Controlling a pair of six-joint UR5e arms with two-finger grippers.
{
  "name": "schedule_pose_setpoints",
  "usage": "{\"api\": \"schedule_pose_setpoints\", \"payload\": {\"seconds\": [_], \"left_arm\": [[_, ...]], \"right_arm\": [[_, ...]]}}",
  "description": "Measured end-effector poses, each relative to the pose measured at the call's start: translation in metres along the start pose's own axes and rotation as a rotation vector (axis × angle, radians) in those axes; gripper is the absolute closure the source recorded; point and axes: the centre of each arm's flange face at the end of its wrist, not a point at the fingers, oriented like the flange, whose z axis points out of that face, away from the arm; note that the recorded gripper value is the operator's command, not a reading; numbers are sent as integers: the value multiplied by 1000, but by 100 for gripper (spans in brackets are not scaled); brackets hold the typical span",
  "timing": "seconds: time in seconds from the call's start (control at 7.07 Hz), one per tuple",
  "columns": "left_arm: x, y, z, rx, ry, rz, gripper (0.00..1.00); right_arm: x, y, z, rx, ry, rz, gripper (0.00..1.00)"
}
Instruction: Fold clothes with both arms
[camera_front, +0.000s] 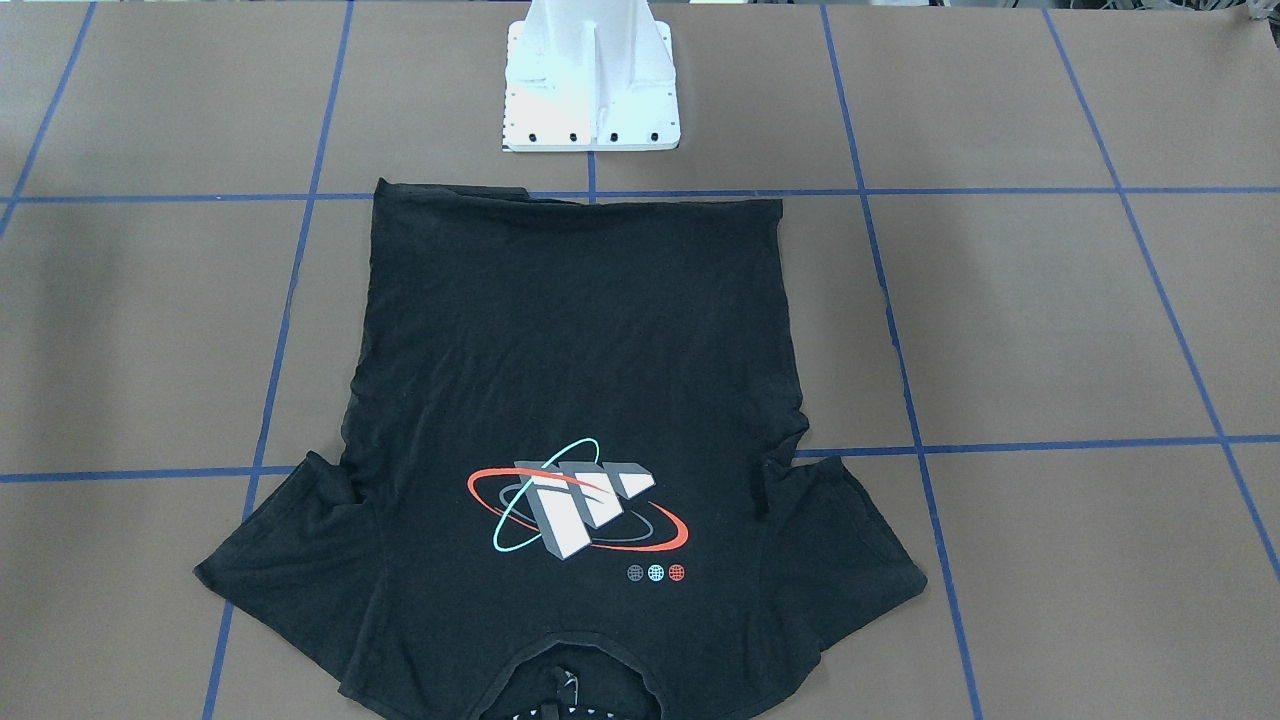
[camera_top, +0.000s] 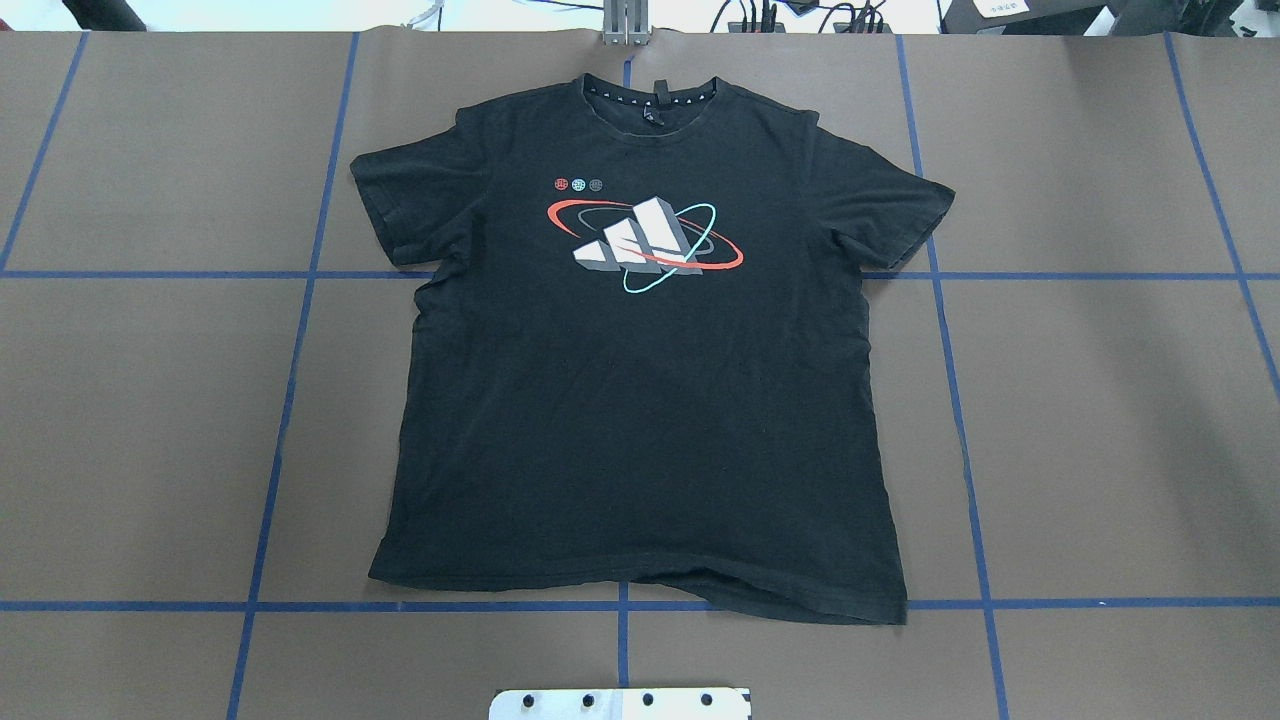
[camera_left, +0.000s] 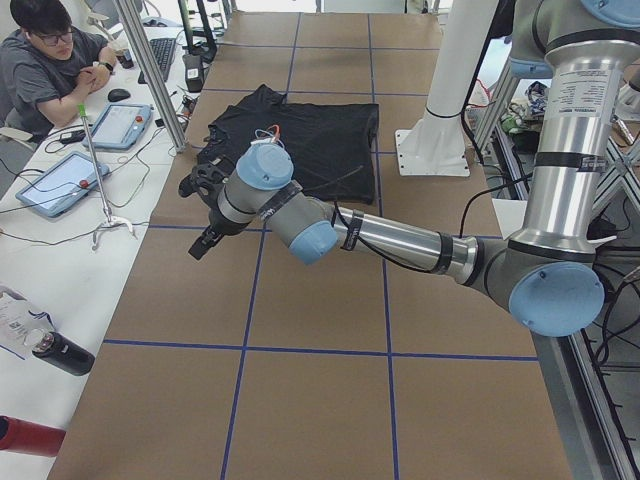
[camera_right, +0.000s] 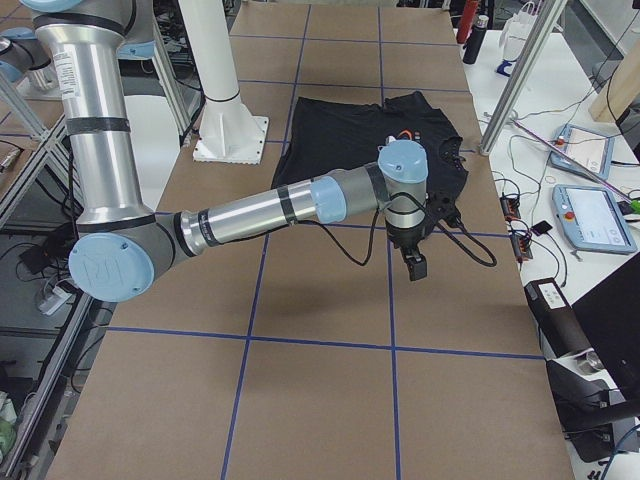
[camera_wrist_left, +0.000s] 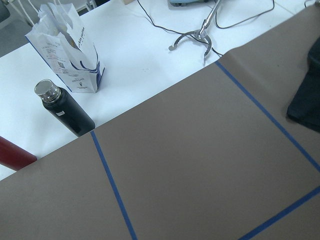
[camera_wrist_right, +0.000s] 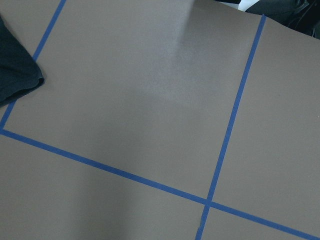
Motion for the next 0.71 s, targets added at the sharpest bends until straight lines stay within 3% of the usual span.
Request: {"api": "schedule_pose_setpoints", "payload": {"seconds": [0.28,0.71], "left_arm": [[18,-5,9,59,39,62,0],[46,0,36,62,96,125,0]], "right_arm": [[-26,-22,45,50,-28,20,0],[-134,-94,152,167,-71,194,0]]}}
